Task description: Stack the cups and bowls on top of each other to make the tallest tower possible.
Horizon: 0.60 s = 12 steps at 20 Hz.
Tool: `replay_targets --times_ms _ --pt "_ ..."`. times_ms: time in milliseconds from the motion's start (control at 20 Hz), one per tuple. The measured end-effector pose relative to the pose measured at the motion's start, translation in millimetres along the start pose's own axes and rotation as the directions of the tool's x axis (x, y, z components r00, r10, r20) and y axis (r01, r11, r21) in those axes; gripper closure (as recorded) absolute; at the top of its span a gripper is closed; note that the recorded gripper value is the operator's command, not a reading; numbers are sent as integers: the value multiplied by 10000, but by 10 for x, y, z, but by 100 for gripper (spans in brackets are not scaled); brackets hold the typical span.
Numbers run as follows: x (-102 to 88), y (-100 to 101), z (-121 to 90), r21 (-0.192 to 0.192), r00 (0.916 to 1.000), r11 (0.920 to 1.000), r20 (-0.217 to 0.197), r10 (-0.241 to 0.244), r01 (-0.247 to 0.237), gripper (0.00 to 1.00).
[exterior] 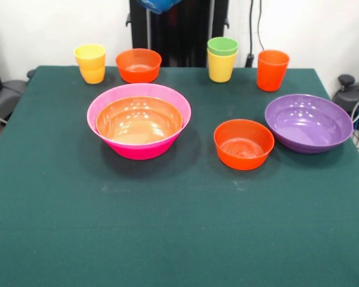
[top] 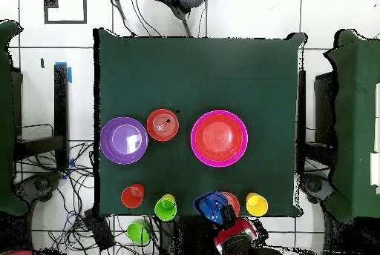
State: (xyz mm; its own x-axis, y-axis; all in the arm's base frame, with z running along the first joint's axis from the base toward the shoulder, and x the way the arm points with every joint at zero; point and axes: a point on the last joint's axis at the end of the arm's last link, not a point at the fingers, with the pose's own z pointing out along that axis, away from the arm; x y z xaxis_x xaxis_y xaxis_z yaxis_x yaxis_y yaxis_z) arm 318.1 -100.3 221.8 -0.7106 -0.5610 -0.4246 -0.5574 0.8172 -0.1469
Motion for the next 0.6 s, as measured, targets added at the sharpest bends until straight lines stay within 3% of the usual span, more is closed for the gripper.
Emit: replay_targets --times_ms 600 --pt "15 -150 -153 815 9997 9965 122 190 -199 100"
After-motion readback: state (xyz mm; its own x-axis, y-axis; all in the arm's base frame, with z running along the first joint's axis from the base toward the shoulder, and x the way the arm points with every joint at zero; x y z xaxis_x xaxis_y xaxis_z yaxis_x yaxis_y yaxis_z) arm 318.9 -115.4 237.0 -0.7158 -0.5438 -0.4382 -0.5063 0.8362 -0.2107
